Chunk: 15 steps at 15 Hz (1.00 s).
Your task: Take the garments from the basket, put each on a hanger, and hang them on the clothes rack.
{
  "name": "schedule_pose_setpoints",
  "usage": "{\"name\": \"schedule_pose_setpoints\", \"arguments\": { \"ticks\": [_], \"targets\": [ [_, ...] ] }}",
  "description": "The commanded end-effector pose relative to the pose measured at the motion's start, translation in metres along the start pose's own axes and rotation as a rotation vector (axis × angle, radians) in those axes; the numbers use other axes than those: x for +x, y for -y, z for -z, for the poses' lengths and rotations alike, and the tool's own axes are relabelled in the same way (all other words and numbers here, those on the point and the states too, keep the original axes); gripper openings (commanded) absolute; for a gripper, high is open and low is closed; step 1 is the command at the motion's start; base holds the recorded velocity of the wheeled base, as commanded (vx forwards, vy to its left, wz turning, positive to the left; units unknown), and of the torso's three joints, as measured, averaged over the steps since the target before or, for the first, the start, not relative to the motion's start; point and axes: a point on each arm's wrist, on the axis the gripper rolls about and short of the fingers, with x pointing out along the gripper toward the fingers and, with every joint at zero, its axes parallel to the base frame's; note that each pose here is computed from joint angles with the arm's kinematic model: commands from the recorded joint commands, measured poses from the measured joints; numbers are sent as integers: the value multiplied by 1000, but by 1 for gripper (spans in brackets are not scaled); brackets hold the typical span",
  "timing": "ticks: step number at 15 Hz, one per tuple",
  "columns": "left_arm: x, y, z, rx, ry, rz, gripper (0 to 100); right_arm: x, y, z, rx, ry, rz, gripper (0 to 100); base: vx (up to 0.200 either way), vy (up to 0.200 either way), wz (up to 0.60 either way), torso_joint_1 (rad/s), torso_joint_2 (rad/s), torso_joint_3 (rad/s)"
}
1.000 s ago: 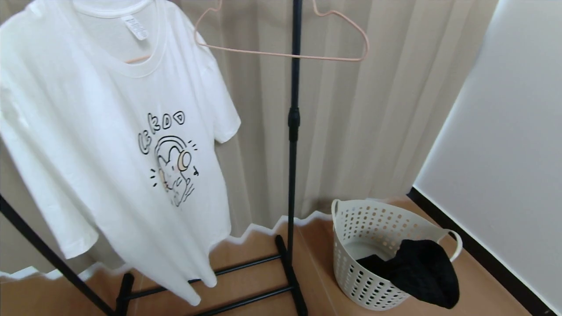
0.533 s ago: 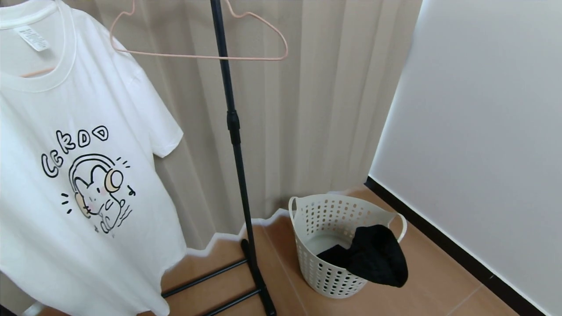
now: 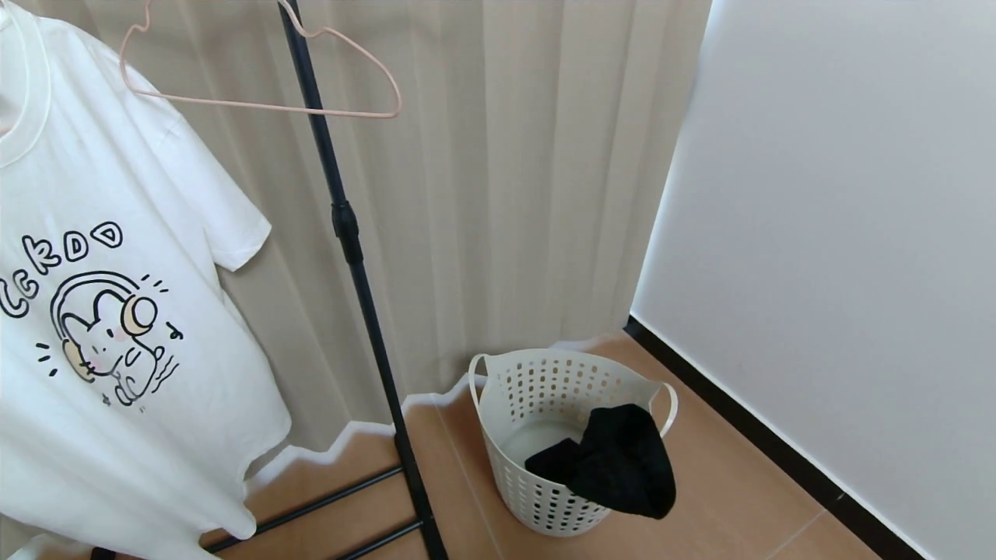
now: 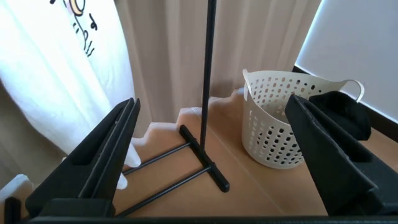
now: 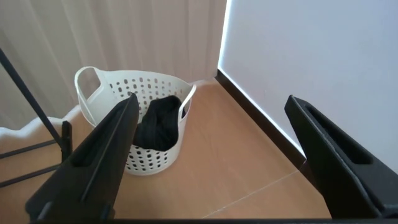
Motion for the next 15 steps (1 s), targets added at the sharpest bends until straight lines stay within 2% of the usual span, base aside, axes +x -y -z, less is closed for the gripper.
{"name": "schedule_pose_setpoints", "arguments": {
  "ticks": [1, 2, 10, 15],
  "targets": [
    [0, 0, 0, -1, -1, 0, 100, 0, 0, 0, 0, -2, 0, 100, 200, 0, 0, 2, -2, 2],
    [0, 0, 0, 1, -1, 0, 100, 0, 0, 0, 0, -2, 0, 100, 200, 0, 0, 2, 2, 7],
    [0, 0, 0, 2, 0, -4, 100, 0, 0, 0, -3, 1, -2, 100, 0, 0, 0, -1, 1, -7],
    [0, 0, 0, 7, -1, 1, 100, 0, 0, 0, -3, 1, 0, 100, 0, 0, 0, 0, 3, -162]
  ]
}}
